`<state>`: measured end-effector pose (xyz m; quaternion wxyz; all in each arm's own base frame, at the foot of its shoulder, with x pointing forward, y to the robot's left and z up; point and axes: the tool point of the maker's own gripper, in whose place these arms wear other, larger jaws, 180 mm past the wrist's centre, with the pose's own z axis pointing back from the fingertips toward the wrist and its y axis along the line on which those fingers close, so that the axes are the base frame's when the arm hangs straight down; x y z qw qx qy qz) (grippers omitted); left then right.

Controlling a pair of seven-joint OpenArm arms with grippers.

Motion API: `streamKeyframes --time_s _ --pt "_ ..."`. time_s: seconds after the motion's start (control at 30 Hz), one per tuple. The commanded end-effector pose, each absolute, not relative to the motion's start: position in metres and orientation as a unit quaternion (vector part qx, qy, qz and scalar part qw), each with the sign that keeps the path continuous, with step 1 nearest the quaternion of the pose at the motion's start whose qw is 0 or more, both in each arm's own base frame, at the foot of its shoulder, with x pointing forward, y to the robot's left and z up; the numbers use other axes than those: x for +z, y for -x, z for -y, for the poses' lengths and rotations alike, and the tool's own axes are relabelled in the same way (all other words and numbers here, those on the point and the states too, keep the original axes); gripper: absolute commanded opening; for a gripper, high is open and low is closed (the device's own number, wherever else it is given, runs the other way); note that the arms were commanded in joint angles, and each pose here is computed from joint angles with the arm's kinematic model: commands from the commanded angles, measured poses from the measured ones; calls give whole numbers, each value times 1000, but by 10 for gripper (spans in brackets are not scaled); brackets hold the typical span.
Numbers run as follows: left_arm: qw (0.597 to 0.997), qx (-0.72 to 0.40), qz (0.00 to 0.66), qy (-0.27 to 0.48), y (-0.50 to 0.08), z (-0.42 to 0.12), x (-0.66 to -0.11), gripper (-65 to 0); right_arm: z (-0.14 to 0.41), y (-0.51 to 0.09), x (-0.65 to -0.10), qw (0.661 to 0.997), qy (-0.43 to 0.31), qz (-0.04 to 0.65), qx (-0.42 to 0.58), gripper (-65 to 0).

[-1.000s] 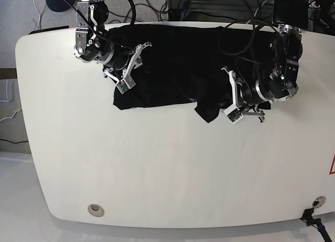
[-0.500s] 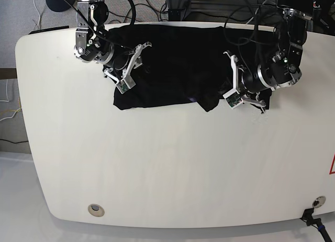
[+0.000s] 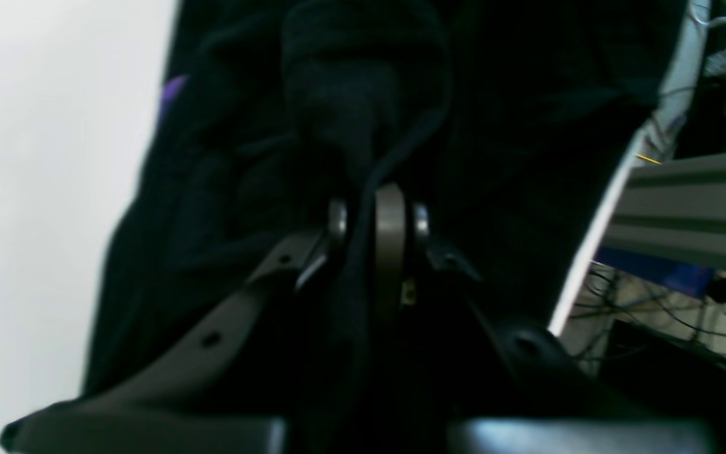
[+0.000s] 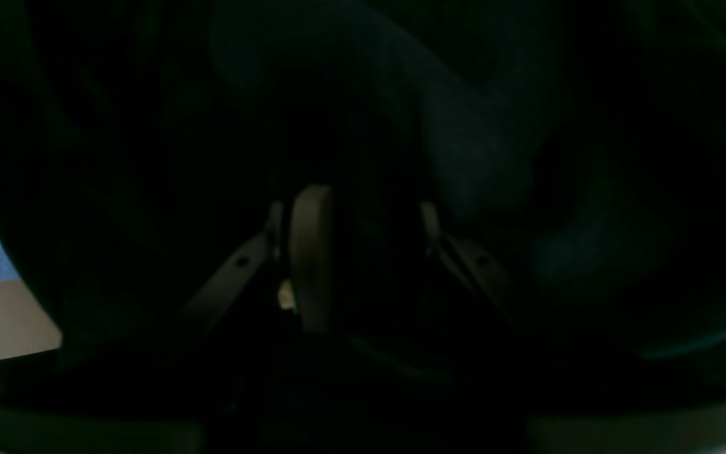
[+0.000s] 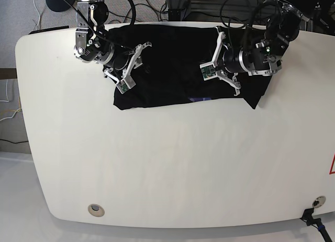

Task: Fold the T-shirt properly
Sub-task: 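Press and smooth the folded end with the left gripper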

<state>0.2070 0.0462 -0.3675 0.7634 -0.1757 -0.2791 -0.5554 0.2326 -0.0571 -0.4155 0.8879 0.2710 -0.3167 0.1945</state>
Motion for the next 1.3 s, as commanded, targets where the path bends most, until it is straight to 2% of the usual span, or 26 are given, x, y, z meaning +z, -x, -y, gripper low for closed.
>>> streamKeyframes --time_s 0.0,0.17,0.4,0.5,0.67,0.93,1.27 --pt "769 -549 278 174 -214 -54 -371 -650 60 -236 -412 887 -265 322 199 -473" --pt "803 -518 254 150 -241 -84 -392 -650 60 -236 -412 887 -265 322 199 -473" --pt "824 -459 305 129 -282 -102 -372 -650 58 -236 -412 886 -267 322 200 -473" --pt "827 -454 305 132 -285 -102 -374 -650 58 -236 -412 886 -267 322 200 -473" --pt "814 -455 331 144 -289 -85 -360 -650 58 -236 -412 886 -267 322 200 -474" --pt "762 -472 413 163 -299 -38 -305 -650 57 -236 -412 886 -268 322 200 -474" --pt "761 -471 414 166 -298 -35 -305 -650 57 -236 -412 886 -268 322 200 -473"
